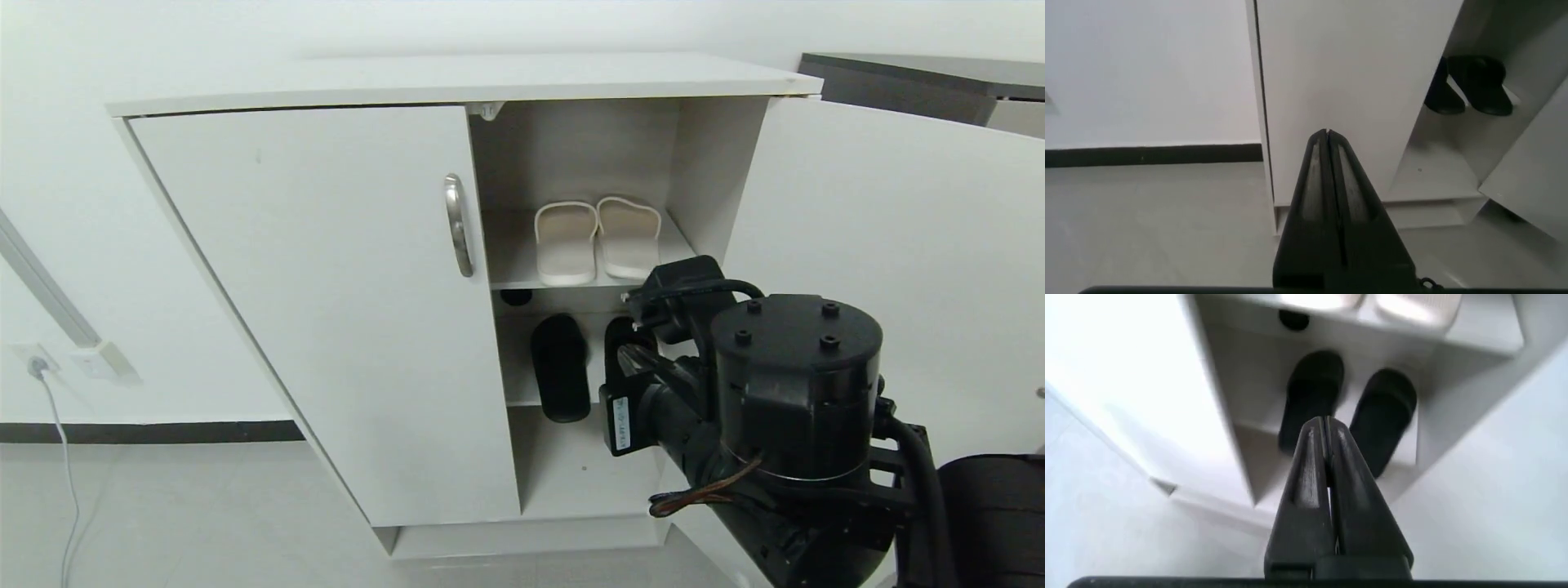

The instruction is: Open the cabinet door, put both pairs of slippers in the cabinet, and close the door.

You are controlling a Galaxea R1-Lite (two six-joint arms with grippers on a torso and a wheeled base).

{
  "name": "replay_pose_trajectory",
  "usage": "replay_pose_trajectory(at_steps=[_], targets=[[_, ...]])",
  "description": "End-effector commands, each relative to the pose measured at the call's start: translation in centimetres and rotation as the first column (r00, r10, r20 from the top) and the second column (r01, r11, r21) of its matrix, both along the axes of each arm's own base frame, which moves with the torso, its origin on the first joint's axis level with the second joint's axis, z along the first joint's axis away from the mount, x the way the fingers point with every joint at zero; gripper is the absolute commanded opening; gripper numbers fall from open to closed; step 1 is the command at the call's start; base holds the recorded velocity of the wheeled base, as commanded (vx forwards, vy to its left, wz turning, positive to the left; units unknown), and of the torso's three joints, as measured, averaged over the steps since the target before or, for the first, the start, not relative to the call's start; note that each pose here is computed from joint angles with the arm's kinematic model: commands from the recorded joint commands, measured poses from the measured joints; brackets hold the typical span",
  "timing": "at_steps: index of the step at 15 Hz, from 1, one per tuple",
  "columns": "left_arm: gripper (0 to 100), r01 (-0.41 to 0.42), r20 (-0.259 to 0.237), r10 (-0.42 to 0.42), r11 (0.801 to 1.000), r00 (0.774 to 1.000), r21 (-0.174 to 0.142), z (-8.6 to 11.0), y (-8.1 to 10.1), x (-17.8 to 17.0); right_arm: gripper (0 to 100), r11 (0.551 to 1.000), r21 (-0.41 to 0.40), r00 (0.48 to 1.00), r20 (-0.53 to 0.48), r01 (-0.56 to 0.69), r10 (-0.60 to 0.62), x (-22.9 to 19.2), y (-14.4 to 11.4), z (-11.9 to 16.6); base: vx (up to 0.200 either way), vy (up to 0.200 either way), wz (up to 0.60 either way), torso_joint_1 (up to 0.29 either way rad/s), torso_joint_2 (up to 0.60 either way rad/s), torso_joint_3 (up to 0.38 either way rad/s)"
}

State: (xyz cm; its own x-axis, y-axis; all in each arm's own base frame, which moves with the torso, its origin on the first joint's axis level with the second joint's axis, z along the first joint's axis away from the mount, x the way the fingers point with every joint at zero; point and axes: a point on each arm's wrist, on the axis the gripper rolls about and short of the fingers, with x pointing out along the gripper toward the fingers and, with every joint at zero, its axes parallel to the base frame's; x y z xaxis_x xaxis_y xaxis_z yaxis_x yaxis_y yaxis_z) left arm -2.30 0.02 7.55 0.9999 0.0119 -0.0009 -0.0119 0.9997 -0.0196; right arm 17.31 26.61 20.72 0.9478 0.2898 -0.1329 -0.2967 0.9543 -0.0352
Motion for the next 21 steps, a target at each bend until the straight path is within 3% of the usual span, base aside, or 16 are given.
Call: replay_pose_trajectory(at_steps=[1, 6, 21], targets=[[0, -0.002, -0.002, 0.002, 1.000, 1.000, 0.000, 0.0, 0.0, 0.0, 0, 1.000, -0.021, 1.000, -0.013, 0.012, -0.012, 0.5, 0.1, -0.8, -0.200, 0.000, 0.00, 0.002, 0.00, -0.002], [0, -0.002, -0.002, 0.002, 1.000, 1.000, 0.000, 0.0, 0.0, 0.0, 0, 0.998, -0.055, 0.998, -0.058, 0.012, -0.015, 2.8, -1.2, -2.4, -0.200, 0.000, 0.00, 0.000, 0.00, 0.001], [0, -0.002, -0.002, 0.002, 1.000, 1.000, 0.000, 0.0, 0.0, 0.0, 0, 0.998, -0.069, 0.997, -0.072, 0.009, -0.014, 3.2, -1.2, -3.0, 0.000, 0.000, 0.00, 0.000, 0.00, 0.000]])
